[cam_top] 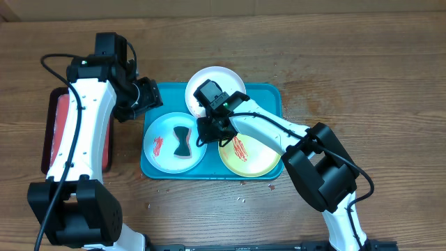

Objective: Clean dirty plates on tray and stack at the side

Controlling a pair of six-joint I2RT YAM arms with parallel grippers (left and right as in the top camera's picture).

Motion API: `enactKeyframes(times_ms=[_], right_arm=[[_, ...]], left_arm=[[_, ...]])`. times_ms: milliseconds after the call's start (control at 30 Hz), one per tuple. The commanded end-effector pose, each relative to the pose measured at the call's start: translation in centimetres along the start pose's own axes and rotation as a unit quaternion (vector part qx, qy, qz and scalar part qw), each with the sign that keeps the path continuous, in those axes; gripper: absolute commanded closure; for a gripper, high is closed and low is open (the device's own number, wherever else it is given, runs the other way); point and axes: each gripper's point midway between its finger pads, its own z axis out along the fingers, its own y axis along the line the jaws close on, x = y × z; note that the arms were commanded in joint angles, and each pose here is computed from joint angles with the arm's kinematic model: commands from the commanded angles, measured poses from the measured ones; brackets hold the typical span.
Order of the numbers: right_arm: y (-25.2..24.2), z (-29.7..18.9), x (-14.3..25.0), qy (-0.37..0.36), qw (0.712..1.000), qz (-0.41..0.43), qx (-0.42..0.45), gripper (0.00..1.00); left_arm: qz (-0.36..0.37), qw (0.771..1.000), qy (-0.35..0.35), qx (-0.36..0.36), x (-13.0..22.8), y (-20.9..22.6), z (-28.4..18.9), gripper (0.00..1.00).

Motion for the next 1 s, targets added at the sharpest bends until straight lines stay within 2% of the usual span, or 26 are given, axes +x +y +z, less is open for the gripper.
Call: enactKeyframes(times_ms=[0, 67, 133, 200, 300, 433, 867, 967], right_arm=[[-0.7, 0.9, 0.5, 0.007, 1.0, 0.005, 0.009, 0.71], [-0.6, 0.9, 0.4, 0.006, 1.0, 0.005, 0.008, 0.77], [-0.6, 0.9, 0.4, 0.005, 1.0, 0.005, 0.007, 0.8], [-0.5, 0.9, 0.3, 0.004, 1.0, 0.004, 0.006, 0.84], [-0.4, 0.9, 0.3, 0.004, 1.0, 0.003, 0.003, 0.83], [-0.4, 0.9, 0.3, 0.004, 1.0, 0.004, 0.003, 0.83], [-0.4, 0.9, 0.3, 0.004, 1.0, 0.003, 0.003, 0.83], [-0.4, 0.9, 0.3, 0.004, 1.0, 0.003, 0.003, 0.83]], left_arm=[[0.018, 0.999, 0.032, 0.015, 1.9, -0.5, 1.3, 0.36], [0.022, 0.998, 0.048, 0.018, 2.9, -0.5, 2.4, 0.42], [0.032, 0.997, 0.064, 0.034, 3.9, -1.0, 3.6, 0.42], [0.044, 0.994, 0.079, 0.06, 5.1, -1.9, 4.9, 0.4], [0.056, 0.992, 0.091, 0.072, 6.4, -2.3, 6.6, 0.29], [0.065, 0.991, 0.09, 0.074, 7.1, -2.2, 8.1, 0.29], [0.064, 0.992, 0.073, 0.075, 8.0, -1.2, 11.4, 0.38], [0.062, 0.993, 0.065, 0.078, 7.6, -1.4, 11.5, 0.45]])
